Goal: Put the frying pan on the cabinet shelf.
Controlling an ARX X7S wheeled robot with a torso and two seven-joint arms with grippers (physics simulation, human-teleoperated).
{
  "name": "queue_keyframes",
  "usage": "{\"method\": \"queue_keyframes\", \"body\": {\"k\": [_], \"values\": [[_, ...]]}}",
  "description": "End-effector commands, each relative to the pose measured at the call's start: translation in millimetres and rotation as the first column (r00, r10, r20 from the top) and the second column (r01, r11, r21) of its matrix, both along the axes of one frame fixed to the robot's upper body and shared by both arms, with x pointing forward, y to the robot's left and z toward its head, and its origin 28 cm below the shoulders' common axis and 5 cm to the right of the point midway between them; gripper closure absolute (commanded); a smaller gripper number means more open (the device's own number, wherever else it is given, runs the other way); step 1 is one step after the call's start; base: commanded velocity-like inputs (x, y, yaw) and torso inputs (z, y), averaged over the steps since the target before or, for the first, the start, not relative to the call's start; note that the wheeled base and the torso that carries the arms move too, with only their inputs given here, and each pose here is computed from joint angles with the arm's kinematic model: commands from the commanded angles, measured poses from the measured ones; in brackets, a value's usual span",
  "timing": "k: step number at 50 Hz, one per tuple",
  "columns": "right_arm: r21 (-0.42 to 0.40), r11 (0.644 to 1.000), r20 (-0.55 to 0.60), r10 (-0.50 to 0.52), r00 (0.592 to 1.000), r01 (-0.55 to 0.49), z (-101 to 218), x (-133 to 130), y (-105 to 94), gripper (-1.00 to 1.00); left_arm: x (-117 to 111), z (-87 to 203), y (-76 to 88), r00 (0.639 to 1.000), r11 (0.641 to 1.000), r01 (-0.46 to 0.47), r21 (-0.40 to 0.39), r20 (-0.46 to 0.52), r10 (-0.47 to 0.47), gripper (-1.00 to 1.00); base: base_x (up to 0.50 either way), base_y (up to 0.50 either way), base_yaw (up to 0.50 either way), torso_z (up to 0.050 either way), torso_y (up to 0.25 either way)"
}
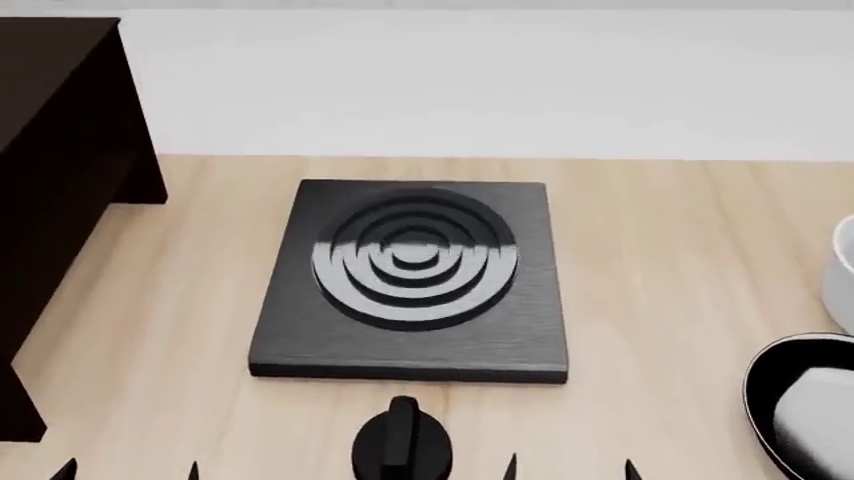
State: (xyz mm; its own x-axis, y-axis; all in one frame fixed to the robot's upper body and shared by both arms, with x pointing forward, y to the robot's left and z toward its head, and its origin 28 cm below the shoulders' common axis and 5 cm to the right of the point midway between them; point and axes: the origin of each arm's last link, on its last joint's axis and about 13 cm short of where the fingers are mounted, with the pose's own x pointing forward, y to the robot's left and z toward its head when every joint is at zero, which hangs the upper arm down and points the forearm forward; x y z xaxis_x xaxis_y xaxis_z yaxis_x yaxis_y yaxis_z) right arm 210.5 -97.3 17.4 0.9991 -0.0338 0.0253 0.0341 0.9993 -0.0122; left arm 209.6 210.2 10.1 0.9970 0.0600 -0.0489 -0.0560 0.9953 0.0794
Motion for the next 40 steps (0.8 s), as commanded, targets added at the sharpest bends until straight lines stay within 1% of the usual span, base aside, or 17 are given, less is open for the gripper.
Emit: {"method": "queue_keyframes", "body": {"k": [1, 10, 11, 12, 15, 16, 19, 23, 26, 27, 28, 31, 33, 37, 38, 39, 40], "values": [[-0.002, 1.0, -0.001, 0.004, 1.0, -0.004, -1.2, 0.2, -0.1, -1.0, -0.1, 1.3, -0.1, 1.0, 1.0, -0.008, -0.011, -0.011, 0.008, -1.0, 0.5, 0.18, 0.0, 0.0, 0.0], [-0.004, 1.0, -0.002, 0.006, 1.0, -0.006, -1.1, 0.3, 0.0, -1.0, 0.3, 0.7, 0.0, 1.0, 1.0, -0.008, -0.01, -0.013, 0.007, -1.0, 0.5, 0.18, 0.0, 0.0, 0.002], [-0.003, 1.0, -0.002, 0.006, 1.0, -0.006, -0.9, 0.3, 0.0, -1.0, 0.1, 0.9, -0.1, 1.0, 1.0, -0.008, -0.016, -0.013, 0.008, -1.0, 0.5, 0.18, 0.0, 0.0, 0.0], [-0.004, 1.0, -0.002, 0.007, 1.0, -0.007, -1.7, 0.4, -0.1, -1.0, 0.4, 0.9, 0.0, 1.0, 0.999, -0.013, -0.039, -0.015, 0.012, -1.0, 0.5, 0.18, 0.0, 0.0, 0.0], [-0.005, 1.0, -0.003, 0.006, 1.0, -0.006, -1.5, 0.3, 0.1, -1.0, 0.3, 2.0, 0.6, 1.0, 0.999, -0.022, -0.049, -0.016, 0.021, -1.0, 0.5, 0.18, 0.0, 0.0, 0.0], [-0.006, 1.0, -0.003, 0.007, 1.0, -0.007, -1.8, 0.3, 0.1, -1.0, 0.6, 0.7, 1.6, 0.999, 0.999, -0.039, -0.037, -0.019, 0.038, -1.0, 0.5, 0.16, 0.0, 0.0, 0.0], [-0.004, 1.0, -0.001, 0.006, 1.0, -0.006, -1.4, 0.2, 0.1, -1.0, 1.1, -0.5, 2.6, 0.999, 0.999, -0.045, -0.03, -0.016, 0.044, -1.0, 0.5, 0.14, 0.0, 0.0, 0.0], [-0.005, 1.0, -0.003, 0.008, 1.0, -0.008, -0.8, 0.3, 0.5, -1.0, -0.2, 0.4, 0.6, 0.999, 0.999, -0.03, -0.014, -0.023, 0.03, -1.0, 0.44, 0.09, 0.0, 0.0, 0.0], [-0.014, 1.0, -0.002, 0.012, 1.0, -0.012, -1.3, 0.4, 0.9, -1.0, -0.2, 0.4, -0.9, 0.999, 1.0, -0.023, -0.004, -0.031, 0.023, -1.0, 0.08, 0.0, 0.0, 0.0, 0.0], [-0.014, 1.0, -0.003, 0.012, 1.0, -0.013, -2.0, 0.5, 0.7, -1.0, 0.6, 0.4, -0.8, 0.998, 0.999, -0.034, 0.01, -0.054, 0.035, -1.0, 0.0, 0.0, 0.0, 0.0, 0.0], [-0.017, 1.0, -0.005, 0.012, 1.0, -0.012, -2.5, 0.7, 0.4, -1.0, 1.2, -1.0, 0.7, 0.998, 0.999, -0.046, -0.01, -0.052, 0.046, -1.0, 0.0, 0.0, 0.0, 0.0, 0.0], [-0.015, 1.0, -0.016, 0.008, 1.0, -0.008, -3.7, 0.7, -0.9, -1.0, 0.7, 0.3, 1.6, 0.999, 0.999, -0.042, 0.005, -0.013, 0.042, -1.0, 0.0, 0.0, 0.0, 0.0, 0.0], [-0.017, 1.0, -0.018, 0.007, 1.0, -0.007, -3.1, 0.5, -1.1, -1.0, -0.2, 0.0, 0.8, 1.0, 0.999, -0.028, 0.021, -0.006, 0.028, -1.0, 0.0, 0.0, 0.0, 0.0, 0.0], [-0.023, 1.0, -0.017, 0.008, 1.0, -0.009, -2.1, 0.2, -0.9, -1.0, -1.1, 2.7, -1.5, 1.0, 0.999, -0.023, 0.025, -0.008, 0.023, -1.0, 0.0, 0.0, 0.0, 0.0, 0.0], [-0.022, 1.0, -0.02, 0.005, 1.0, -0.006, -1.9, -0.5, -1.2, -1.0, -2.0, 4.5, -2.4, 1.0, 0.999, -0.022, 0.044, -0.006, 0.022, -1.0, 0.0, 0.0, 0.0, 0.0, 0.0], [0.002, 1.0, -0.019, 0.0, 1.0, 0.0, 0.1, -1.0, -1.1, -1.0, -3.0, 7.3, -3.8, 1.0, 0.999, -0.016, 0.037, -0.001, 0.016, -1.0, 0.0, 0.0, 0.0, 0.0, 0.0], [-0.008, 1.0, -0.022, -0.002, 1.0, 0.002, 1.8, -1.2, -1.1, -1.0, -4.1, 10.9, -5.0, 1.0, 0.999, -0.014, 0.037, 0.003, 0.014, -1.0, 0.0, 0.0, 0.0, 0.0, 0.0]]}}
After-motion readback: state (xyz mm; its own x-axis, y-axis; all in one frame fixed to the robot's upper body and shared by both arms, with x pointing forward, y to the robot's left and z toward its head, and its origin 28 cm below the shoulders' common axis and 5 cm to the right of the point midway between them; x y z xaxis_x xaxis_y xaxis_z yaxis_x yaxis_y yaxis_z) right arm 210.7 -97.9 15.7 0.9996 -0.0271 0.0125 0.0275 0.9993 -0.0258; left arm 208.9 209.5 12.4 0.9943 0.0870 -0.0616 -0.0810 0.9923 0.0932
